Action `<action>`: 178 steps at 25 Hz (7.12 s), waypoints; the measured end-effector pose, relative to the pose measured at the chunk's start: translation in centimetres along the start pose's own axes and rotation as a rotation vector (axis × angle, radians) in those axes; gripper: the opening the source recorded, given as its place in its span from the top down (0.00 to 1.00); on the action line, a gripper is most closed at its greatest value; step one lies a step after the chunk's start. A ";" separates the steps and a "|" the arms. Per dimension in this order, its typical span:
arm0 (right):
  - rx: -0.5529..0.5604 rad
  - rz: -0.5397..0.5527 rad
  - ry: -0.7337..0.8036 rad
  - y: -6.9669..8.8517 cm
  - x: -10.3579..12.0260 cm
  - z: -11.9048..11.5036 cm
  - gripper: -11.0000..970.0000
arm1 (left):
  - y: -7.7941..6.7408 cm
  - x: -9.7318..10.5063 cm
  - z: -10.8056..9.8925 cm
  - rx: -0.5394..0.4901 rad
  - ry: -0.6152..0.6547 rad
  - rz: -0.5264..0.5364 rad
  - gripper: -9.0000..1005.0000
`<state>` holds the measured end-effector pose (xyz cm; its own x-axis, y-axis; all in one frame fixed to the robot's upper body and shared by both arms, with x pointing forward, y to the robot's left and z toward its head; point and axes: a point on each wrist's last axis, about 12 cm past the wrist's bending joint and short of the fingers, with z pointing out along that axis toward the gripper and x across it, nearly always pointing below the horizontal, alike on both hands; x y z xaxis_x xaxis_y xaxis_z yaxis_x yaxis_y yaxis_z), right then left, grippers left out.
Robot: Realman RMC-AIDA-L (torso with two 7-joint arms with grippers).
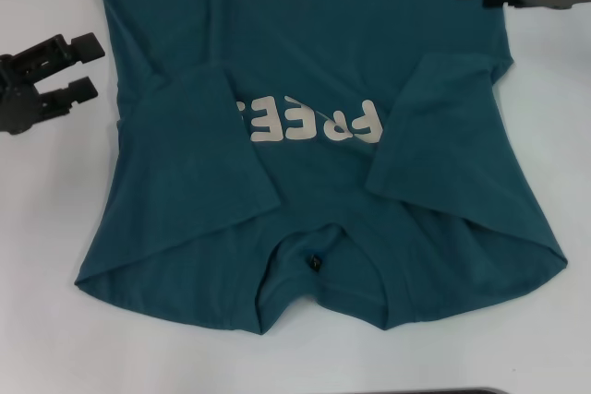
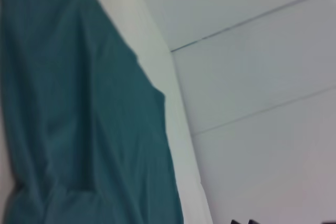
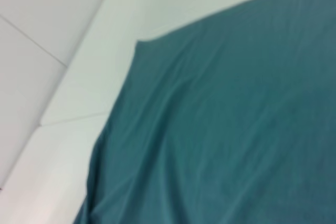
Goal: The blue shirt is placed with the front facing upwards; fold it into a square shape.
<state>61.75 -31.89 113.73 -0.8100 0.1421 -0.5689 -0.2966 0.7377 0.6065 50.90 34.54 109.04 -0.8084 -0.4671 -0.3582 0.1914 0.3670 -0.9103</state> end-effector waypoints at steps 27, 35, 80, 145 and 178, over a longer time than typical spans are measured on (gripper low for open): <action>-0.237 0.110 0.139 -0.5 5.3 -3.5 0.05 | -0.2 3.9 -6.6 0.087 0.136 -0.060 0.11; -0.229 0.124 0.124 -0.8 5.6 -3.8 0.05 | 1.5 6.2 -6.4 -0.018 0.182 -0.066 0.23; -0.216 0.140 0.106 -1.3 5.8 -4.1 0.05 | 4.4 7.5 -6.8 -0.275 0.201 -0.324 0.20; -0.216 0.164 0.088 -1.7 6.2 -4.6 0.05 | 3.6 6.3 -2.7 -0.277 0.298 -0.279 0.20; -0.216 0.162 0.087 -1.8 6.4 -4.8 0.05 | 3.1 5.8 -1.7 -0.291 0.319 -0.272 0.20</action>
<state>54.71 -35.50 111.64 -0.8933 0.1825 -0.4107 -0.2530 0.5510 0.7952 45.82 34.35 104.51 -0.9457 -0.3250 0.0060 -0.1758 0.4961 -0.8503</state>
